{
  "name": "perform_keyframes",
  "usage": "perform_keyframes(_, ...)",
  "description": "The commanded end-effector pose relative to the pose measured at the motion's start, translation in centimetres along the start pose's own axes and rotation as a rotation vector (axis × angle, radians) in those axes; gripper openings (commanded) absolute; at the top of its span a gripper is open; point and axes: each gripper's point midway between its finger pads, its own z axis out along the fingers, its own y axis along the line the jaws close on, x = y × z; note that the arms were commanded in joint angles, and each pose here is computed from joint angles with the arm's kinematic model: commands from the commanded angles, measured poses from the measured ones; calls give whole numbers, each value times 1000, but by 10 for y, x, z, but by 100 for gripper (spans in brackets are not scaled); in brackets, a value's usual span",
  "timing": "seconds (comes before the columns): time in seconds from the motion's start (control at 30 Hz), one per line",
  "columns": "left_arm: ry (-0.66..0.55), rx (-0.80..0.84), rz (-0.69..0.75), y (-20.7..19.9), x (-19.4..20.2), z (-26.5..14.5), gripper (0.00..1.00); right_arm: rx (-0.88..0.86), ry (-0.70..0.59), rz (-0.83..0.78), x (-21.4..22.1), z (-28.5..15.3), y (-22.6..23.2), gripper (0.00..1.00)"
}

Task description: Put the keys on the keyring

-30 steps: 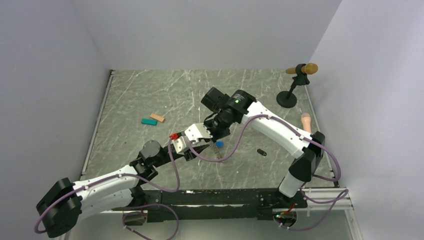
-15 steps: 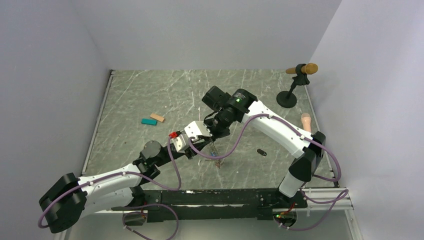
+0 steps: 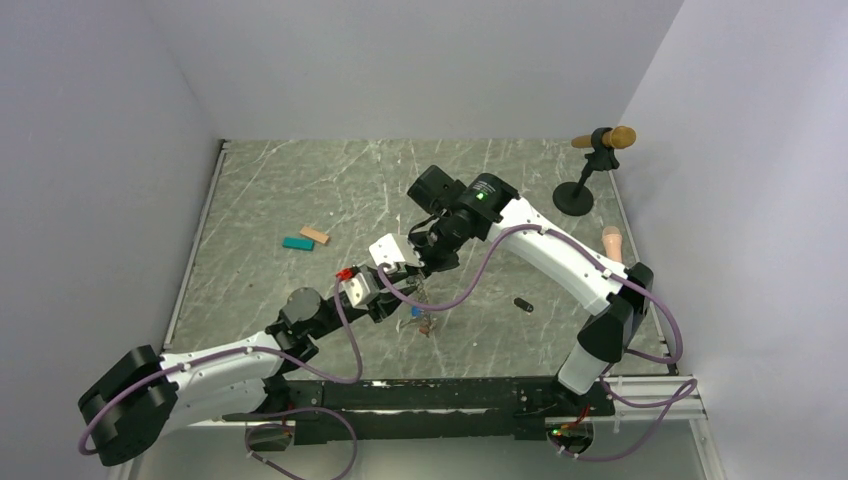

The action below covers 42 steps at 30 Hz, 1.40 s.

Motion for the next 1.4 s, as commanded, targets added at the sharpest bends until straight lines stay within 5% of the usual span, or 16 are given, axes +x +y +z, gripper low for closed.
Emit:
perform_keyframes(0.0, -103, -14, 5, 2, -28, 1, 38, 44, -81, -22, -21, -13, -8, 0)
perform_keyframes(0.6, -106, 34, -5, -5, -34, 8, 27, 17, -118, -12, -27, -9, -6, 0)
perform_keyframes(1.37, -127, 19, -38, -4, -43, 6, 29, 16, -127, 3, -26, -9, -7, 0)
